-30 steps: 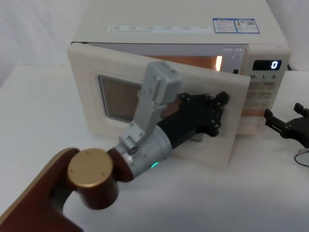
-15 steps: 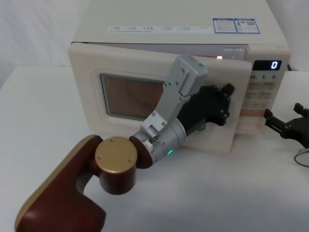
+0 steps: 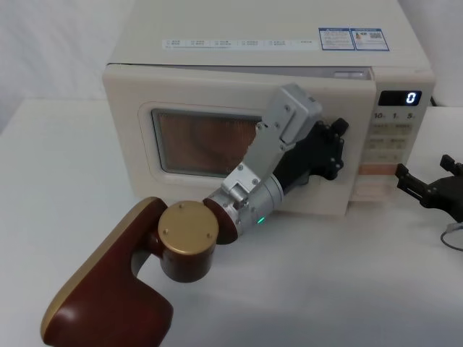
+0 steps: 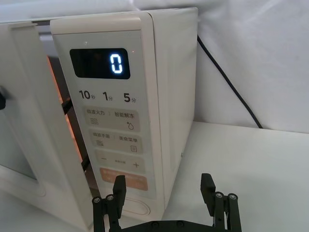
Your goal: Press the button to open the microwave door with one hand; close the microwave door with the other hand.
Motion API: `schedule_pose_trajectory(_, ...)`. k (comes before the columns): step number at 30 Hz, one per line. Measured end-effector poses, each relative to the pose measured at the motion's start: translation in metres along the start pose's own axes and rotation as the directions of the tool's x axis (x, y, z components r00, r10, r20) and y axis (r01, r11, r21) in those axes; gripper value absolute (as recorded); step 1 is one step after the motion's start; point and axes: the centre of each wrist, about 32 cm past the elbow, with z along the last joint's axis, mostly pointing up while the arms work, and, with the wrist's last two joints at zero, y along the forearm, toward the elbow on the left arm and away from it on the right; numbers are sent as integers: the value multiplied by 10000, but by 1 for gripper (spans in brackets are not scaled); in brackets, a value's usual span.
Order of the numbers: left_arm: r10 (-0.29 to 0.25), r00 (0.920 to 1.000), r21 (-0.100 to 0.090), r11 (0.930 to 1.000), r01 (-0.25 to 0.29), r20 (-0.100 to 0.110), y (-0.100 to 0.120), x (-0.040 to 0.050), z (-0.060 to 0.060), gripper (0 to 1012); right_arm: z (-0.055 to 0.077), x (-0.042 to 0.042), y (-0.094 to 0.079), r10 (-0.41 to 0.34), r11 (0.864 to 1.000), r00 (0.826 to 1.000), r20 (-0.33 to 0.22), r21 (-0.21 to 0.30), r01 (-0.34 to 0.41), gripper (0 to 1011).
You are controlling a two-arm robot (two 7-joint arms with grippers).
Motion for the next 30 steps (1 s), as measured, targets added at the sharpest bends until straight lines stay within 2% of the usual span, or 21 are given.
schedule_pose_trajectory(4,105,9999,-69,9999,-104,100,-44,29,9,0,0,0,0,0,10000,10000,0,1,0,1002)
schedule_pose_trajectory(10,234,9993,-326,9992,-224,301,-112,67,12,0,0,0,0,0,10000,10000,0,0,0,1002)
schedule_pose_trajectory(13,220,9992,-378,9991,-207,348,-140,82,21,0,0,0,0,0,10000,10000,0,0,0,1002)
schedule_pose_trajectory(30,24,9985,-381,9993,-3,540,-249,111,47,0,0,0,0,-1,10000,10000,0,1,1,1003)
